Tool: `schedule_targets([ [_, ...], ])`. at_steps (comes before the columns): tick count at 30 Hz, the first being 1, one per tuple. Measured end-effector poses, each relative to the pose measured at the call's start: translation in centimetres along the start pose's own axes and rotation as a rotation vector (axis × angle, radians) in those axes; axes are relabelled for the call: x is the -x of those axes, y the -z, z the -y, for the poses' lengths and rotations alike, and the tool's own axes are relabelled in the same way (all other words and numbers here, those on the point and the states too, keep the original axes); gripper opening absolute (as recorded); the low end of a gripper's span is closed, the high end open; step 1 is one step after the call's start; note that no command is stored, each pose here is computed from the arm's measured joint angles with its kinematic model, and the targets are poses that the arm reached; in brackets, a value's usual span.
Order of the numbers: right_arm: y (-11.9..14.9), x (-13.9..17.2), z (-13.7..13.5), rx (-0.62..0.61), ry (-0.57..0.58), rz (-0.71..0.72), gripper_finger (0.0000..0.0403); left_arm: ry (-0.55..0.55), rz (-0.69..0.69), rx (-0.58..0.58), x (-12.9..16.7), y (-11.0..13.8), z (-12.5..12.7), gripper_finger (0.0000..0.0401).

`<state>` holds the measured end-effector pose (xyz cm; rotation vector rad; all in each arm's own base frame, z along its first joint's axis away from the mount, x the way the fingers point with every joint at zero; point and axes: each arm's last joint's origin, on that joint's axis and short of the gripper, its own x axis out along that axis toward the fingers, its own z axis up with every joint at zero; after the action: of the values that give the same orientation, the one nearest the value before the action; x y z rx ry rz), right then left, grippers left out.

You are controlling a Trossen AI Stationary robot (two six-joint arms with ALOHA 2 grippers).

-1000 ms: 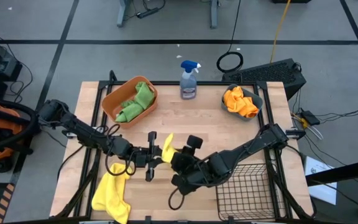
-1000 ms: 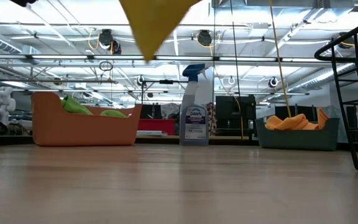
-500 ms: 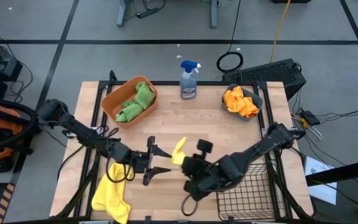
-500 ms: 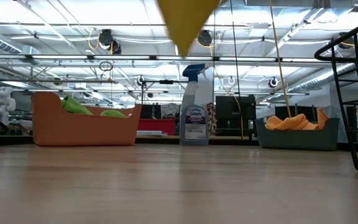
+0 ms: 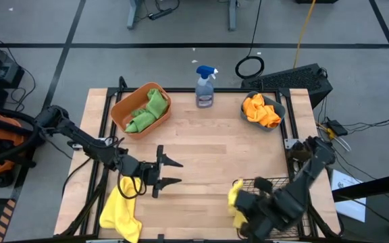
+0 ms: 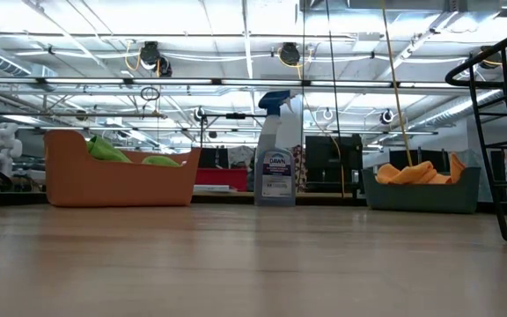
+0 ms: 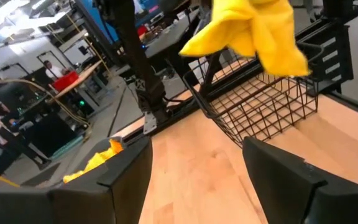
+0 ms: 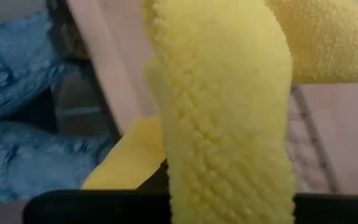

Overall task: Sort microfiber towel by color & place in baskets
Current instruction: Put the right yellow microfiber towel into the wire basket

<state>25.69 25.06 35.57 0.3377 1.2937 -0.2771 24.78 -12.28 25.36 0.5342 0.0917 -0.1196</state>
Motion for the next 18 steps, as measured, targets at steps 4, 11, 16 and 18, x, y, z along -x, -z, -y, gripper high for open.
schedule_targets([
  [4,2.4,0.3,-0.9,-0.081,-0.007,-0.034,0.0022,0.005,-0.007,0.048,0.0,0.1,0.1,0.0253],
  [11,4.1,-0.1,-1.4,-0.111,0.020,-0.017,0.0022,0.018,-0.024,0.066,0.1,0.2,0.3,0.0253],
  [16,3.1,-3.3,-0.3,-0.127,0.137,-0.068,0.0022,0.023,-0.034,0.063,0.1,0.3,0.3,0.0253],
  [18,2.6,-4.8,0.3,-0.125,0.184,-0.113,0.0022,0.028,-0.045,0.058,0.1,0.4,0.4,0.0253],
])
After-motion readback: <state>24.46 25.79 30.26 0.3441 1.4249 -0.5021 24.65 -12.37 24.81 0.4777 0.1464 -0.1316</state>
